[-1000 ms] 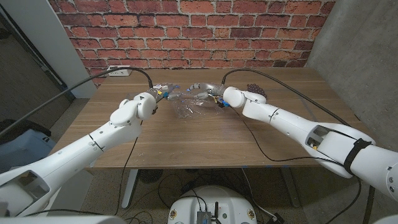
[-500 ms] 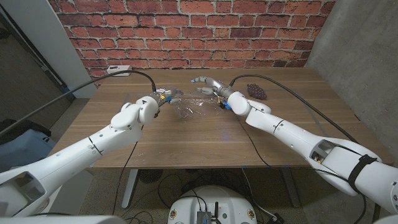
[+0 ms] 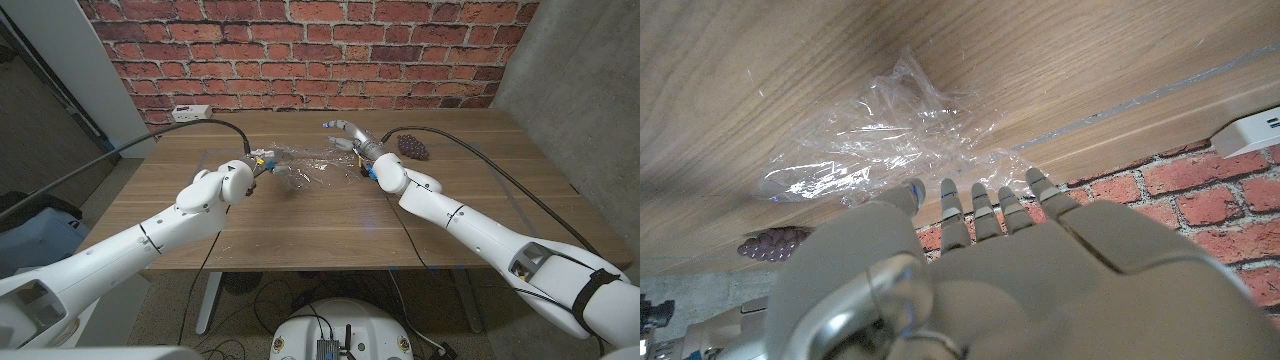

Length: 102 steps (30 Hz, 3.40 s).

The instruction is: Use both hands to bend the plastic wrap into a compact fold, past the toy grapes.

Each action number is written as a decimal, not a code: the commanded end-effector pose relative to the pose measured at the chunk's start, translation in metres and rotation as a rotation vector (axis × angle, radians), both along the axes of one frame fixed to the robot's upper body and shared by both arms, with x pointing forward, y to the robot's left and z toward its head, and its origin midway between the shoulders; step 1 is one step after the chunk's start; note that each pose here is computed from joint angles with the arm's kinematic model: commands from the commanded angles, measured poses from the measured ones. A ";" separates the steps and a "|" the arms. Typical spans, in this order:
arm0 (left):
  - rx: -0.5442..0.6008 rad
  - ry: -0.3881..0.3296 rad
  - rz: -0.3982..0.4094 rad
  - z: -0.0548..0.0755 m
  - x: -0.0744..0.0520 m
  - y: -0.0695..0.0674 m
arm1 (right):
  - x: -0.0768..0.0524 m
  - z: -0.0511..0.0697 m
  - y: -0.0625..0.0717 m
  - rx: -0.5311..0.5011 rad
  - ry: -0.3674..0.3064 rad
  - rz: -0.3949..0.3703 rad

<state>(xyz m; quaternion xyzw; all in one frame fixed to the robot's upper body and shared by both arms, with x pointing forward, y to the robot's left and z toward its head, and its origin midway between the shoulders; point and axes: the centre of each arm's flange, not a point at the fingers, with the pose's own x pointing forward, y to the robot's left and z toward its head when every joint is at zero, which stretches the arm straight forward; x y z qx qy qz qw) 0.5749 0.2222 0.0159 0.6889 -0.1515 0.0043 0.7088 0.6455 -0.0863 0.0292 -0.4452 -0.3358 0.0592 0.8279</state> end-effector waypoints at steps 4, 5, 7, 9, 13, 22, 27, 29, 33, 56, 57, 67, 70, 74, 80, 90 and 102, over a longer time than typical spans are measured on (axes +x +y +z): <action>-0.019 0.049 -0.020 -0.004 0.015 0.003 | -0.017 -0.010 -0.022 0.021 0.015 -0.078; -0.019 0.051 -0.019 -0.004 0.016 0.003 | -0.018 -0.010 -0.024 0.022 0.020 -0.081; -0.019 0.058 -0.020 -0.004 0.018 0.003 | -0.019 -0.011 -0.027 0.027 0.028 -0.093; -0.015 0.064 -0.018 -0.004 0.020 0.002 | -0.019 -0.012 -0.031 0.026 0.034 -0.102; -0.012 0.078 -0.020 -0.004 0.022 0.001 | -0.019 -0.015 -0.035 -0.009 0.053 -0.121; -0.012 0.106 -0.026 -0.006 0.025 0.000 | -0.018 -0.026 -0.040 -0.075 0.110 -0.144; -0.009 0.109 -0.030 -0.006 0.025 -0.002 | -0.018 -0.031 -0.041 -0.128 0.130 -0.158; -0.009 0.109 -0.033 -0.006 0.024 -0.003 | -0.019 -0.033 -0.042 -0.140 0.134 -0.164; -0.007 0.109 -0.031 -0.007 0.023 -0.004 | -0.022 -0.035 -0.046 -0.153 0.147 -0.166; -0.003 0.124 -0.024 -0.015 0.023 -0.005 | -0.035 -0.052 -0.055 -0.229 0.228 -0.170; -0.002 0.124 -0.023 -0.016 0.023 -0.005 | -0.035 -0.053 -0.055 -0.232 0.233 -0.171; -0.005 0.140 -0.019 -0.018 0.027 -0.002 | -0.033 -0.058 -0.053 -0.274 0.228 -0.218; -0.010 0.142 -0.017 -0.018 0.027 -0.001 | -0.031 -0.061 -0.049 -0.306 0.208 -0.247; -0.012 0.140 -0.018 -0.018 0.027 0.000 | -0.028 -0.063 -0.047 -0.319 0.196 -0.264; -0.014 0.136 -0.023 -0.016 0.026 0.000 | -0.023 -0.066 -0.046 -0.337 0.182 -0.284; -0.016 0.138 -0.025 -0.013 0.028 0.000 | -0.015 -0.071 -0.041 -0.339 0.140 -0.282; -0.026 0.137 -0.025 -0.012 0.029 0.001 | -0.004 -0.072 -0.031 -0.391 0.084 -0.286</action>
